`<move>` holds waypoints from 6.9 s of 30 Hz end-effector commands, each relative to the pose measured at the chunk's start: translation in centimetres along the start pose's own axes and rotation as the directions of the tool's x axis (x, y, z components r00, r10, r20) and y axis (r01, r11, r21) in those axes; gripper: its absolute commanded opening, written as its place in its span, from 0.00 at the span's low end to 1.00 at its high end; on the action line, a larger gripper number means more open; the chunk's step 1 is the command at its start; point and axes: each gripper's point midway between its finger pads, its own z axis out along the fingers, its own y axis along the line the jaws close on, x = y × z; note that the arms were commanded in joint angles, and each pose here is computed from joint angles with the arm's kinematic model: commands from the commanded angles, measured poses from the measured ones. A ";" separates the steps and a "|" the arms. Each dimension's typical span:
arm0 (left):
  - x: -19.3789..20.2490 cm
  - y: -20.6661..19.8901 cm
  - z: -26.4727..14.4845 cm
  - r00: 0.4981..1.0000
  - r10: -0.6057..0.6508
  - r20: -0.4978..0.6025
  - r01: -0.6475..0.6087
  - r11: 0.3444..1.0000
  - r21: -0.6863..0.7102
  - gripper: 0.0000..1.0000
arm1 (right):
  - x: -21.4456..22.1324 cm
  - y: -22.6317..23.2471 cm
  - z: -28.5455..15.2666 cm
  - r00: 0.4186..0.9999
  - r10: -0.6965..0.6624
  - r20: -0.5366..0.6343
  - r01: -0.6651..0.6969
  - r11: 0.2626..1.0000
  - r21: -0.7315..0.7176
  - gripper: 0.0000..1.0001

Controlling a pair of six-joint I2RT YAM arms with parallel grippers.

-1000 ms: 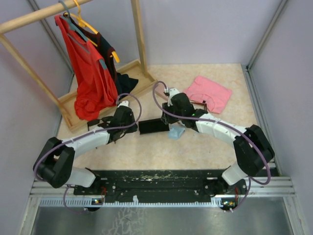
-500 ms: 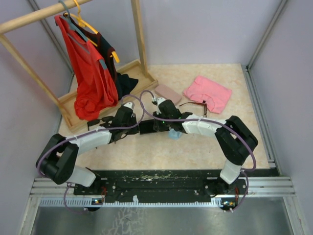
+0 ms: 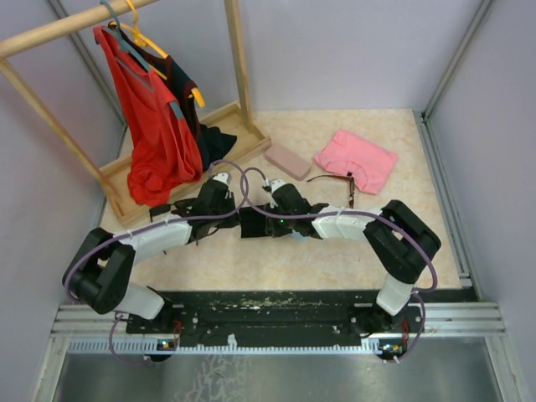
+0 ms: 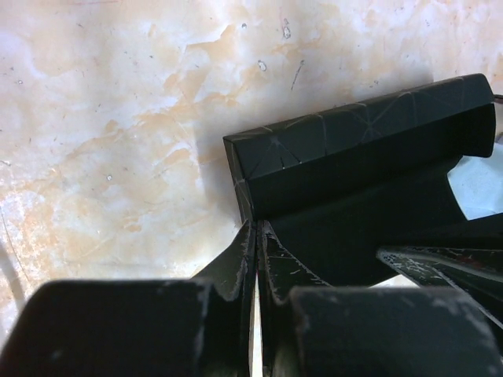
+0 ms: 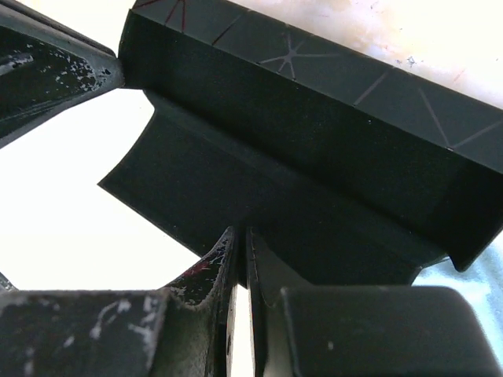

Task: Organize the sunglasses
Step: Adjust the sunglasses case at the center of the board, then pick up the glasses cleaning cloth from the center of the board.

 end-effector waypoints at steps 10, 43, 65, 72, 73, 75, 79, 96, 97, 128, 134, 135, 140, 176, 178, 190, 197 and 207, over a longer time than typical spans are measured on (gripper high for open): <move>-2.6 -4.4 -1.1 0.999 0.011 0.036 -0.018 0.981 0.194 0.03 | 0.3 -0.4 0.4 0.995 0.018 0.096 -0.020 1.000 0.017 0.09; -4.8 -10.1 0.5 0.995 -0.083 0.058 0.051 0.902 0.429 0.01 | 0.9 -0.8 0.1 0.996 0.012 0.085 -0.014 1.000 0.026 0.07; -2.2 -7.1 5.2 0.992 -0.128 0.003 0.120 0.942 0.315 0.01 | 2.0 -1.2 0.3 0.998 0.018 0.059 -0.020 0.999 0.030 0.06; -3.3 -6.9 3.9 0.992 -0.123 0.029 0.108 0.947 0.304 0.01 | -0.7 -0.2 -1.3 0.993 -0.010 0.118 0.008 1.000 0.020 0.06; -3.5 -6.7 3.6 0.991 -0.125 0.038 0.109 0.950 0.294 0.01 | -1.4 0.0 -1.5 0.992 -0.018 0.128 0.015 1.000 0.020 0.06; -4.0 -6.3 2.9 0.990 -0.132 0.057 0.111 0.955 0.275 0.01 | -2.5 0.3 -1.9 0.989 -0.033 0.142 0.031 0.999 0.020 0.07; -5.0 -6.0 1.3 0.987 -0.131 0.096 0.102 0.961 0.257 0.03 | -4.6 0.7 -2.3 0.984 -0.038 0.175 0.035 0.999 0.021 0.14; -4.5 -2.2 -4.0 0.985 -0.042 0.169 0.021 0.992 0.124 0.42 | -6.7 -6.2 -8.3 0.960 -0.017 0.279 -0.060 0.963 0.264 0.42; -3.9 -2.1 -3.9 0.987 -0.041 0.156 0.021 0.991 0.131 0.43 | -6.2 -7.1 -8.4 0.965 -0.013 0.261 -0.066 0.954 0.291 0.42; -0.2 -1.2 1.9 1.000 0.000 0.017 -0.002 0.995 0.098 0.40 | -4.9 -10.1 -1.8 0.993 -0.012 0.116 -0.033 0.925 0.379 0.16; -1.5 -0.7 2.0 0.999 -0.024 0.041 0.020 0.997 0.081 0.40 | -6.2 -10.2 -1.1 0.991 -0.029 0.134 -0.026 0.921 0.388 0.08; -1.7 -0.7 1.9 0.999 -0.023 0.045 0.019 0.997 0.080 0.40 | -6.5 -10.2 -1.1 0.990 -0.033 0.138 -0.024 0.920 0.392 0.07; -2.9 -0.7 1.3 0.997 -0.029 0.067 0.024 0.997 0.073 0.40 | -7.9 -10.6 -0.6 0.988 -0.034 0.152 -0.031 0.915 0.402 0.04; -7.0 0.8 -8.0 0.953 -0.153 0.263 0.130 0.986 0.102 0.53 | -4.2 -14.8 -16.0 0.917 0.113 0.382 -0.329 0.754 0.568 0.43; -6.9 0.7 -8.0 0.954 -0.147 0.260 0.123 0.987 0.107 0.52 | -3.1 -15.4 -16.9 0.899 0.164 0.405 -0.387 0.731 0.563 0.43; -5.8 0.2 -7.7 0.965 -0.155 0.211 0.126 0.982 0.141 0.50 | 0.8 -19.1 -16.2 0.773 0.404 0.488 -0.614 0.669 0.419 0.44; -6.0 0.2 -7.8 0.964 -0.152 0.218 0.123 0.983 0.140 0.50 | 0.0 -19.6 -15.5 0.749 0.423 0.510 -0.637 0.672 0.378 0.42; -5.8 0.1 -7.6 0.966 -0.153 0.208 0.124 0.982 0.143 0.50 | 0.3 -20.2 -14.9 0.754 0.416 0.509 -0.633 0.668 0.391 0.34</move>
